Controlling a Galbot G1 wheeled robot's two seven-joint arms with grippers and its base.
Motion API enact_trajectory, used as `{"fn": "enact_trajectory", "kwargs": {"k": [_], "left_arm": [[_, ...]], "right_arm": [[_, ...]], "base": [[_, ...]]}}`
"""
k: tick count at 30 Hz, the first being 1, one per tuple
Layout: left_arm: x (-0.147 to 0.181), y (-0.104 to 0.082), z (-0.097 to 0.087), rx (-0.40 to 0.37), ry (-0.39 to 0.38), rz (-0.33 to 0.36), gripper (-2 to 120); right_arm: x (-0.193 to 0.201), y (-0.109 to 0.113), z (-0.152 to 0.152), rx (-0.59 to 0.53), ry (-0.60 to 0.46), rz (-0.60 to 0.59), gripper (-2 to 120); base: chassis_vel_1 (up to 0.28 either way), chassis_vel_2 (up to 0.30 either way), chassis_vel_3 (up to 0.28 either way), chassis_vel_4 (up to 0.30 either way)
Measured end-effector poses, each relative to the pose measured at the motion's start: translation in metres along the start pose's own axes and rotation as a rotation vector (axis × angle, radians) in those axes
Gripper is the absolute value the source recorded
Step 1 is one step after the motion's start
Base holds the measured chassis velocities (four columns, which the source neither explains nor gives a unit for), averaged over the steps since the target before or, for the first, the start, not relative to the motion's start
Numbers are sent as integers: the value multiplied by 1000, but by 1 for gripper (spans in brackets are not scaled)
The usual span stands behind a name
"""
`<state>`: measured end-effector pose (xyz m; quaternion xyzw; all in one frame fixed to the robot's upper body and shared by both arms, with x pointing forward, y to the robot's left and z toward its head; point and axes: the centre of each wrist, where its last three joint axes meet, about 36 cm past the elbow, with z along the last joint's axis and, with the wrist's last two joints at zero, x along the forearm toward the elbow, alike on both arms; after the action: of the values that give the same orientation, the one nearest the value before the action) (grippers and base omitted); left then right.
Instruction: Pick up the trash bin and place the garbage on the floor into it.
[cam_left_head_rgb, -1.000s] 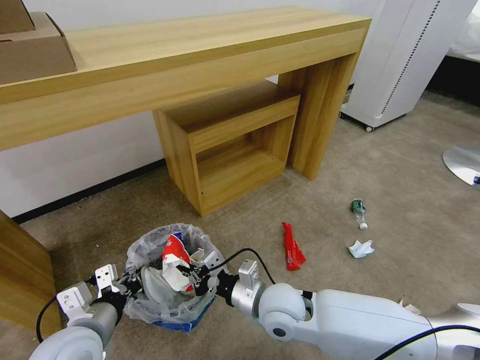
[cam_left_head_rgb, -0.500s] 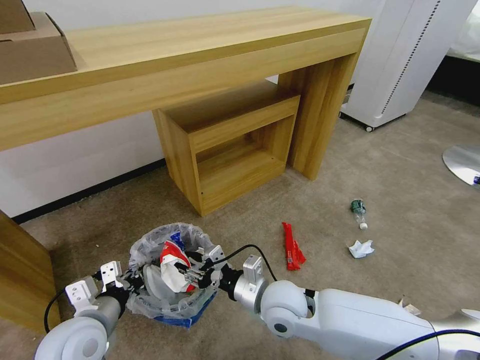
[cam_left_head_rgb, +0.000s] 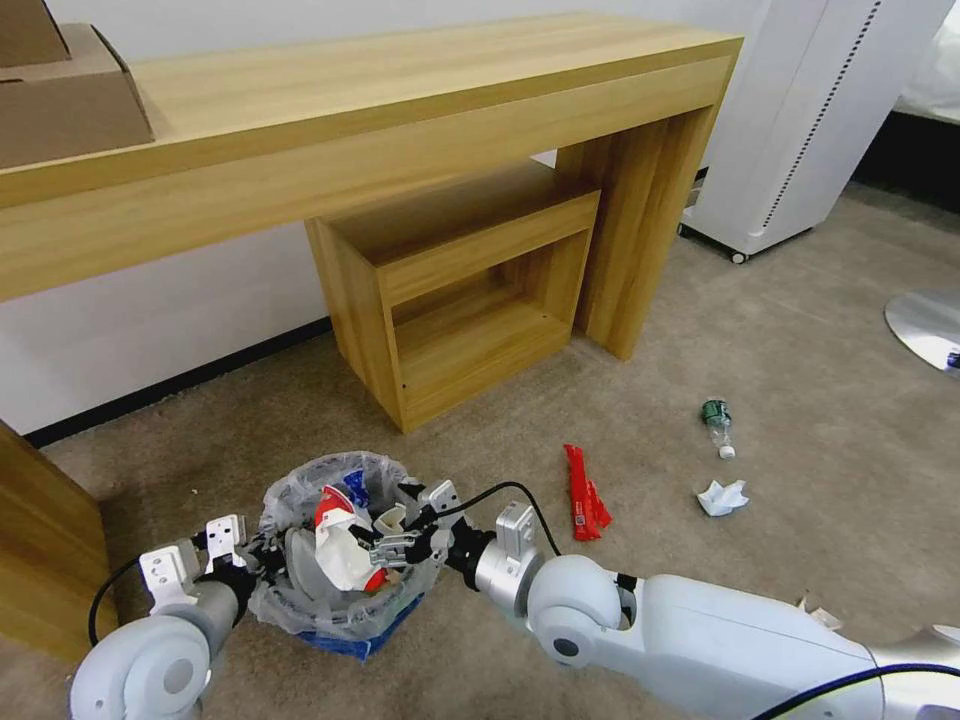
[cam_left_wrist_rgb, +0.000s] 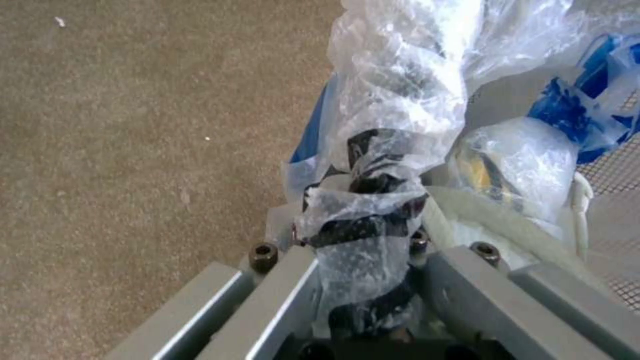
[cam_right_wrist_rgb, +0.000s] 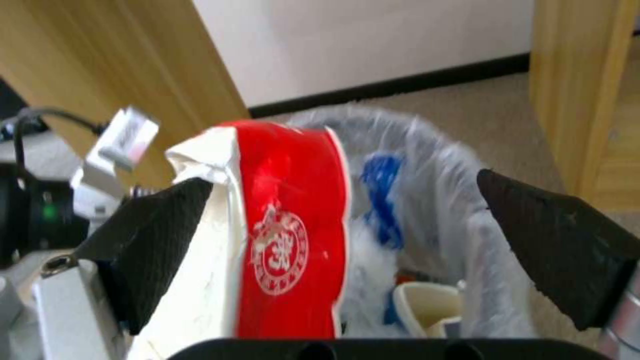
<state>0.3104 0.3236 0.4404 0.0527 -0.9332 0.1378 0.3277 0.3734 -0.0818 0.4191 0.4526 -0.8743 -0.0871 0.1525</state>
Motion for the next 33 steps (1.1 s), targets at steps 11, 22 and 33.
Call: {"fn": "enact_trajectory", "kwargs": {"k": [11, 22, 33], "left_arm": [[0, -5, -1, 13, -5, 17, 0], [5, -9, -1, 23, -15, 27, 0], [5, -11, 1, 30, -19, 28, 0]], "right_arm": [[4, -6, -1, 0, 3, 18, 100], [-4, 3, 7, 9, 68, 7, 100], [-8, 2, 6, 57, 72, -69, 100]], "base": [[0, 0, 0, 0], [0, 0, 0, 0], [0, 0, 0, 0]]}}
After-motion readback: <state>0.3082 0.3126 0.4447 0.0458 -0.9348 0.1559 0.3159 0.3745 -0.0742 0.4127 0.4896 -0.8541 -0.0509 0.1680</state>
